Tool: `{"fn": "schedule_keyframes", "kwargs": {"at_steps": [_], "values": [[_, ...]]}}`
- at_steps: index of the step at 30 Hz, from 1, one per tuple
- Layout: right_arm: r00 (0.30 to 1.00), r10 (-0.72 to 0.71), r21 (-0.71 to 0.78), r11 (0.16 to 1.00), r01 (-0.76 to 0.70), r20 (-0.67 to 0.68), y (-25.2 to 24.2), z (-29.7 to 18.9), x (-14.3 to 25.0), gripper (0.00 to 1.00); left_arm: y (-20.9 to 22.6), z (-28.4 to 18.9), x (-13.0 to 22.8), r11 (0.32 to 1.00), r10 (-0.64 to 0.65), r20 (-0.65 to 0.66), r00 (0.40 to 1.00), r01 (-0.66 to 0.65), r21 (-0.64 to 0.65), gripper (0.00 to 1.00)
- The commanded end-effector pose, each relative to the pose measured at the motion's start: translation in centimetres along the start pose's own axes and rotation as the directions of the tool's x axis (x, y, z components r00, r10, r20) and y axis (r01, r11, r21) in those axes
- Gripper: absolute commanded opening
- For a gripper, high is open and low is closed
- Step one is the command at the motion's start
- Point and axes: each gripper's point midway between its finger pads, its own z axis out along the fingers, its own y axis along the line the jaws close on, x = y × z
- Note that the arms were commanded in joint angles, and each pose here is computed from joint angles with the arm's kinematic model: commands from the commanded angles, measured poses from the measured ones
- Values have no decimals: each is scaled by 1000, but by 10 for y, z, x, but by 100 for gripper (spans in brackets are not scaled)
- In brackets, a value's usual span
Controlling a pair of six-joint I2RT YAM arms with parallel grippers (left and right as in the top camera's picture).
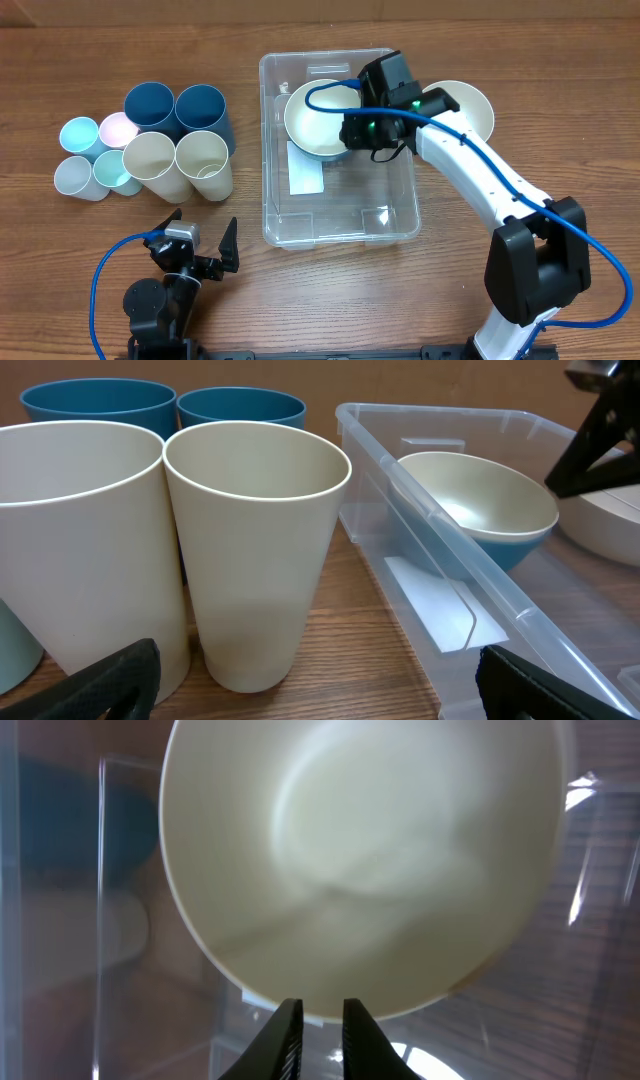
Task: Pack container
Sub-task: 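Lower the cream bowl into the blue bowl in the bin and release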
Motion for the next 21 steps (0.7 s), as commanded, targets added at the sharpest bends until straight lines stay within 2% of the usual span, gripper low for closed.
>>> {"fn": "schedule_keyframes", "kwargs": {"at_steps": [1,5,12,17,21], "values": [[999,-46,-35,998,45,-26,22,2,21,10,-3,0,2,1000,17,4,1000,-17,18,100],[999,-49,12,999,49,-2,25,24,32,7,-3,0,2,1000,17,4,1000,-17,18,100],[996,-62,61,996,58,71,18,34,24,6,-3,0,2,1000,17,4,1000,-17,18,100],[975,-84,158,986,52,207,5,28,-6,7,-3,0,2,1000,17,4,1000,-17,18,100],[973,-106,41,994,100,203,31,25,-10,10,-3,0,2,1000,17,4,1000,-17,18,100]]}}
